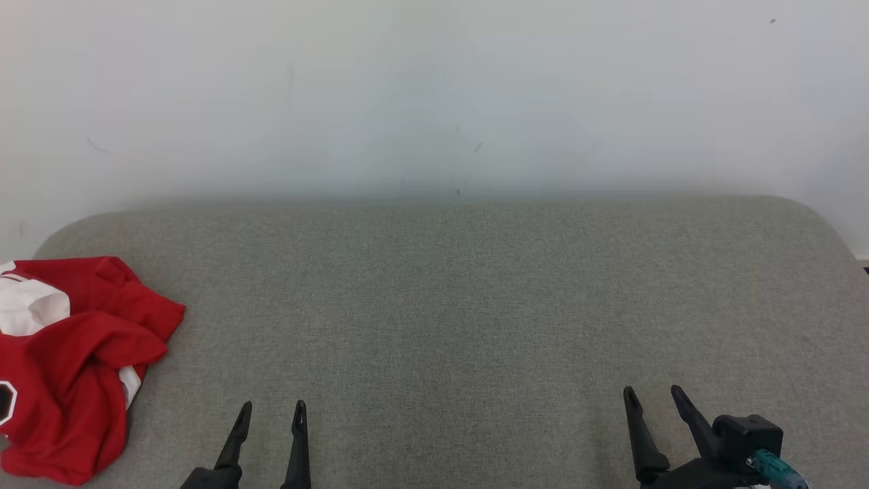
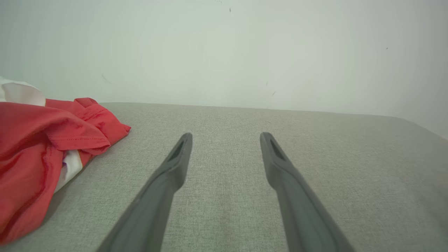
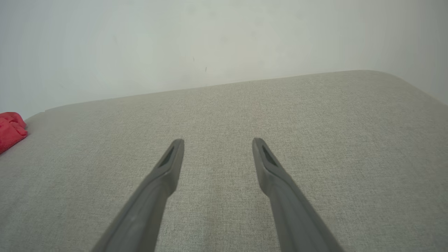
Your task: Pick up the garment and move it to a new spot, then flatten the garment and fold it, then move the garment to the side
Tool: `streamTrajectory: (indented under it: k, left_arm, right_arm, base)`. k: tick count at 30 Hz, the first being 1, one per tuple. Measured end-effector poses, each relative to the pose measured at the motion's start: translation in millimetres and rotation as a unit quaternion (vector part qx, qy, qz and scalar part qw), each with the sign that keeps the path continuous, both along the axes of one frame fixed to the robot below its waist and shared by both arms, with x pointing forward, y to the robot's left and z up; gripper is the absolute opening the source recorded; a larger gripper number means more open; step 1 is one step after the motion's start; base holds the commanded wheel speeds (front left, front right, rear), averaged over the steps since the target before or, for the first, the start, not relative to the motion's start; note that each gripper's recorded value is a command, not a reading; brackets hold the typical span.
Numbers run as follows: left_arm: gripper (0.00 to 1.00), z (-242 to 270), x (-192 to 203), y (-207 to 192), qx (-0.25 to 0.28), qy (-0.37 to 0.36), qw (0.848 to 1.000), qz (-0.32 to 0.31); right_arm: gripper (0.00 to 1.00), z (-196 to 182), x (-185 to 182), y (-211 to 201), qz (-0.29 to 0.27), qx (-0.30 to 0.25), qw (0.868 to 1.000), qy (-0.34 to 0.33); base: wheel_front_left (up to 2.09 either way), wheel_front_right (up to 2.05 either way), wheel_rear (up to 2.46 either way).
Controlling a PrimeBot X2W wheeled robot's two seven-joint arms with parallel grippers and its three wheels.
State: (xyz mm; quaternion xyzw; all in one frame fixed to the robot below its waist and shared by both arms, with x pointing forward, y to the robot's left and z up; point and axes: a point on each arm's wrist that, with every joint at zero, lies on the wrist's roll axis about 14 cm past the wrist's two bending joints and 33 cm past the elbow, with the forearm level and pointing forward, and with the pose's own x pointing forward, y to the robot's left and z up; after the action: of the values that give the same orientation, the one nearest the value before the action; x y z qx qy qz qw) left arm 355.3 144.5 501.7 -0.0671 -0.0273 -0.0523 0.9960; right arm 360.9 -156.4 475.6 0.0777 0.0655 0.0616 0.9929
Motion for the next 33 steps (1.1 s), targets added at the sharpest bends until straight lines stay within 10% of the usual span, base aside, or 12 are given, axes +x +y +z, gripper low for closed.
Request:
streamTrajectory:
  k: [33]
  left_arm:
    - [1.0,-2,-17,34,0.004,0.0,0.998,0.058]
  right_arm:
    - [1.0,-3,15,34,0.052,-0.011,0.999,0.0]
  base:
    - [0.0,0.0,0.0]
